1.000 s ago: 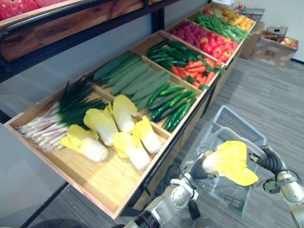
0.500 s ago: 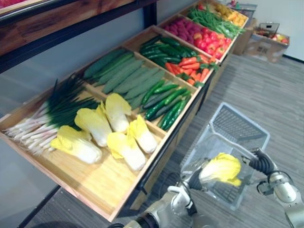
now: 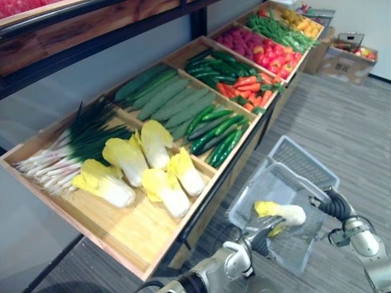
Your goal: Pick vegetable in the basket
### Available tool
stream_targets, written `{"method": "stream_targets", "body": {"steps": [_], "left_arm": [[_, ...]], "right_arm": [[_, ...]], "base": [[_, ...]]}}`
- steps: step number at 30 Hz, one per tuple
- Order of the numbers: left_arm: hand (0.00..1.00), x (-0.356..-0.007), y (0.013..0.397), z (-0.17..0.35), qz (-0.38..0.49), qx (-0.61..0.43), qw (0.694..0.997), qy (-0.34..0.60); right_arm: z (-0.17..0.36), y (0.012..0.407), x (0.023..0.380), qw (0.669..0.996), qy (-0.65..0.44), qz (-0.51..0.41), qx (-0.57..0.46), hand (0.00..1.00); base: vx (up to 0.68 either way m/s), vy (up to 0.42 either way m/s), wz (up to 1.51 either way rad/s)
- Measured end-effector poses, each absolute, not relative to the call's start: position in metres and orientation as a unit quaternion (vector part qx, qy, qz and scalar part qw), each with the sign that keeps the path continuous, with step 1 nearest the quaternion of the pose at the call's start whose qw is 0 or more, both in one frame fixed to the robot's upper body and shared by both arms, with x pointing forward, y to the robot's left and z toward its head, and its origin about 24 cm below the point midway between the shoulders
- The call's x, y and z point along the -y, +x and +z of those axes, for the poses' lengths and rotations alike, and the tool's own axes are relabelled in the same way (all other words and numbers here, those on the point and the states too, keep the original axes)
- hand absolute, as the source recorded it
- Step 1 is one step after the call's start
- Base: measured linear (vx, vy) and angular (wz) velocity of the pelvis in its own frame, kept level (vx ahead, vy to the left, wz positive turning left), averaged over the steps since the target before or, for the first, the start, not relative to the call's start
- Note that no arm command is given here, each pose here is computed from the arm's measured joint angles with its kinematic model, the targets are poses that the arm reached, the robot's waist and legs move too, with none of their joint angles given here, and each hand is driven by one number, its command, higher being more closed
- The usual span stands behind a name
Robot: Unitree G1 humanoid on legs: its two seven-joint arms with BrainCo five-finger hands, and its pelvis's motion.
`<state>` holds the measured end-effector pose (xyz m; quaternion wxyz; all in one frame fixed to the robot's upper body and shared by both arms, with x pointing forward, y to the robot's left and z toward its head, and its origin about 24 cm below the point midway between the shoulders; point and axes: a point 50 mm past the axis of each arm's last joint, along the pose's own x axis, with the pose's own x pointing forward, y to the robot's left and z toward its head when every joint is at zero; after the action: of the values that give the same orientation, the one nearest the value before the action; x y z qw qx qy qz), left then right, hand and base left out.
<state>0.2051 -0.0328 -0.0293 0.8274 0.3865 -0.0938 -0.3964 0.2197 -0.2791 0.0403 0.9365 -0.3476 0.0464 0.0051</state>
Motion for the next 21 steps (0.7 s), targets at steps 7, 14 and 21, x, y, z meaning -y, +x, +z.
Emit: {"method": "stream_targets", "body": {"steps": [7,14,21], "left_arm": [[0.00,0.051,0.221,0.049,-0.374,0.217,0.859,0.274],[0.00,0.009,0.222,0.089,-0.308,0.284,0.879,0.227],[0.00,-0.099,0.215,0.121,-0.107,0.313,0.918,0.217]], "right_arm": [[0.011,0.206,0.299,0.939,-0.321,-0.043,-0.118,1.00],[-0.019,0.183,0.306,0.934,-0.296,-0.069,-0.185,1.00],[-0.060,0.144,0.324,0.906,-0.282,-0.105,-0.298,1.00]], "base": [[-0.02,-0.076,0.29],[-0.05,-0.065,0.31],[-0.03,-0.048,0.44]]}}
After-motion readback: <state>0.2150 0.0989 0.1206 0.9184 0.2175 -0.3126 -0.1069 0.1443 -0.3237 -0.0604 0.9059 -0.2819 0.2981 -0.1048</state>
